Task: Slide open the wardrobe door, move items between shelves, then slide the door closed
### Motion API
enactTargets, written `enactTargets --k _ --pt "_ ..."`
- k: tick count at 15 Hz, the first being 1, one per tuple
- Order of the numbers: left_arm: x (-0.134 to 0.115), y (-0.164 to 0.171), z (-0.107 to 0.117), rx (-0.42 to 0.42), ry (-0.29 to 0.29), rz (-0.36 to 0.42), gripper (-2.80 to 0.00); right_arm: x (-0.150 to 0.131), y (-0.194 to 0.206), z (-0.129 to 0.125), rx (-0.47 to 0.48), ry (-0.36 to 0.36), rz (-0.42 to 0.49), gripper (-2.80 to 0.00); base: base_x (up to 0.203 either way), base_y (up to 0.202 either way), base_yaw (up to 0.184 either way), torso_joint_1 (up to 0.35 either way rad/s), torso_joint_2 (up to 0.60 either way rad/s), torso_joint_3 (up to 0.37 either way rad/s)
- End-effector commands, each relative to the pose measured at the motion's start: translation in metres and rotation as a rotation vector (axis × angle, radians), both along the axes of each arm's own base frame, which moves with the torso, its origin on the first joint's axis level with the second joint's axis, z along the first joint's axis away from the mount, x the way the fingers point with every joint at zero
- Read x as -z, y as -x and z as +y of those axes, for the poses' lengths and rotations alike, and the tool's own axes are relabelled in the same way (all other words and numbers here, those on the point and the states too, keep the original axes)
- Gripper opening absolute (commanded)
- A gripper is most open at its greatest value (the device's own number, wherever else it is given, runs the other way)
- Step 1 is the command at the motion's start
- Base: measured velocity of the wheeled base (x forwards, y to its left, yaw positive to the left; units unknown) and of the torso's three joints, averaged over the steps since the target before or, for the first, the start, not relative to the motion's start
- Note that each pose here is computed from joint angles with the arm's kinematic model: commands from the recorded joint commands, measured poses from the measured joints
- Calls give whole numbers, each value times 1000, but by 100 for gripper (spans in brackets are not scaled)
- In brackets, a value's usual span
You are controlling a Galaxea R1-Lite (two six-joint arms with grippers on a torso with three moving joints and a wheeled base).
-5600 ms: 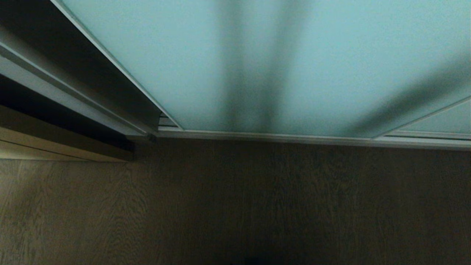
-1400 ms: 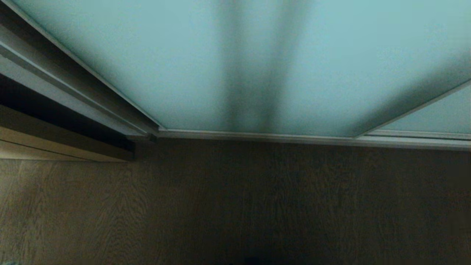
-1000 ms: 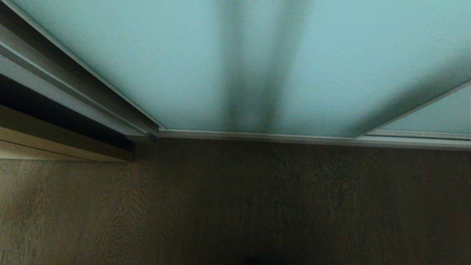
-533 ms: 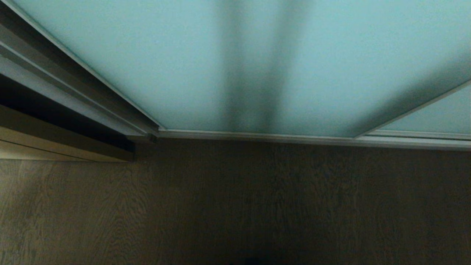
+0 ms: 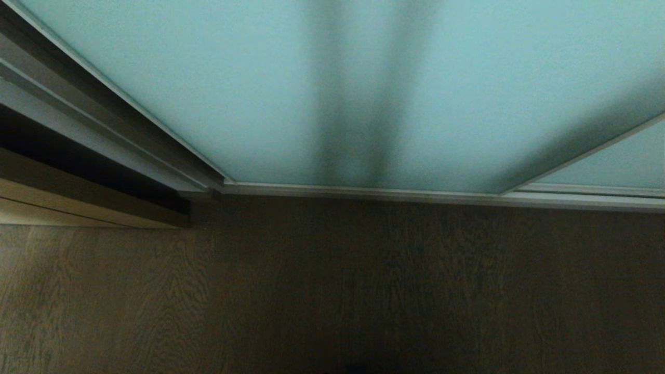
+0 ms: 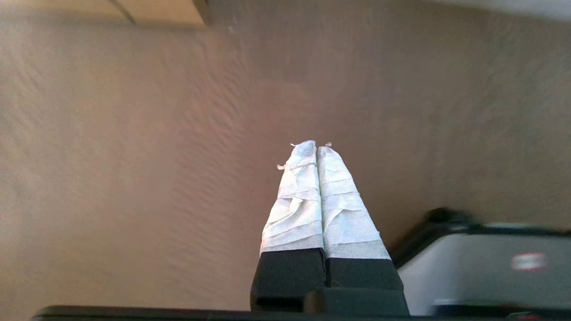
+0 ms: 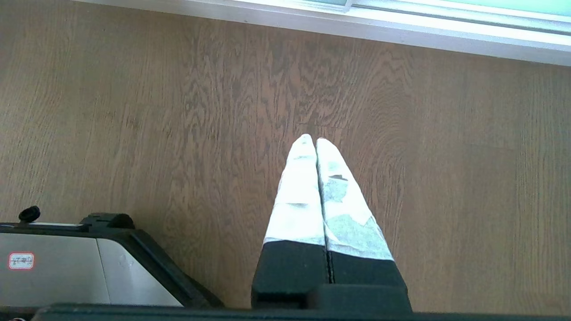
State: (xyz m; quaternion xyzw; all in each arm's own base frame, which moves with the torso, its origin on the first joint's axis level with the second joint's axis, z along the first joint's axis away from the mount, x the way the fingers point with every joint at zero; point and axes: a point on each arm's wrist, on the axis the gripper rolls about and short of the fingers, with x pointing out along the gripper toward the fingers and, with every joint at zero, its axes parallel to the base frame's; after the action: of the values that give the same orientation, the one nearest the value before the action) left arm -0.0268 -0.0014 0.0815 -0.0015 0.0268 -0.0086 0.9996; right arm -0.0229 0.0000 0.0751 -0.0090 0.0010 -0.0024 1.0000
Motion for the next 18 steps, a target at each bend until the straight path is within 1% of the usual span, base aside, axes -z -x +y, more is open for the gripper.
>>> enactTargets --k 1,3,13,14,15,16,18 --pt "6 -1 0 10 -141 5 -280 0 0 0 0 -1 0 -280 0 0 0 0 0 0" --pt "5 -1 0 -8 -59 3 -280 0 0 0 0 0 0 -280 0 0 0 0 0 0" --pt "5 -1 0 -13 -56 1 -280 0 0 0 0 0 0 -280 0 0 0 0 0 0" --pt "6 -1 0 -12 -71 3 -280 0 0 0 0 0 0 -280 0 0 0 0 0 0" --pt "5 -1 0 -8 -71 0 -280 0 0 0 0 0 0 -280 0 0 0 0 0 0" --pt "5 -1 0 -14 -47 0 -280 0 0 0 0 0 0 -280 0 0 0 0 0 0" --pt "5 -1 1 -22 -35 0 -280 0 0 0 0 0 0 -280 0 0 0 0 0 0"
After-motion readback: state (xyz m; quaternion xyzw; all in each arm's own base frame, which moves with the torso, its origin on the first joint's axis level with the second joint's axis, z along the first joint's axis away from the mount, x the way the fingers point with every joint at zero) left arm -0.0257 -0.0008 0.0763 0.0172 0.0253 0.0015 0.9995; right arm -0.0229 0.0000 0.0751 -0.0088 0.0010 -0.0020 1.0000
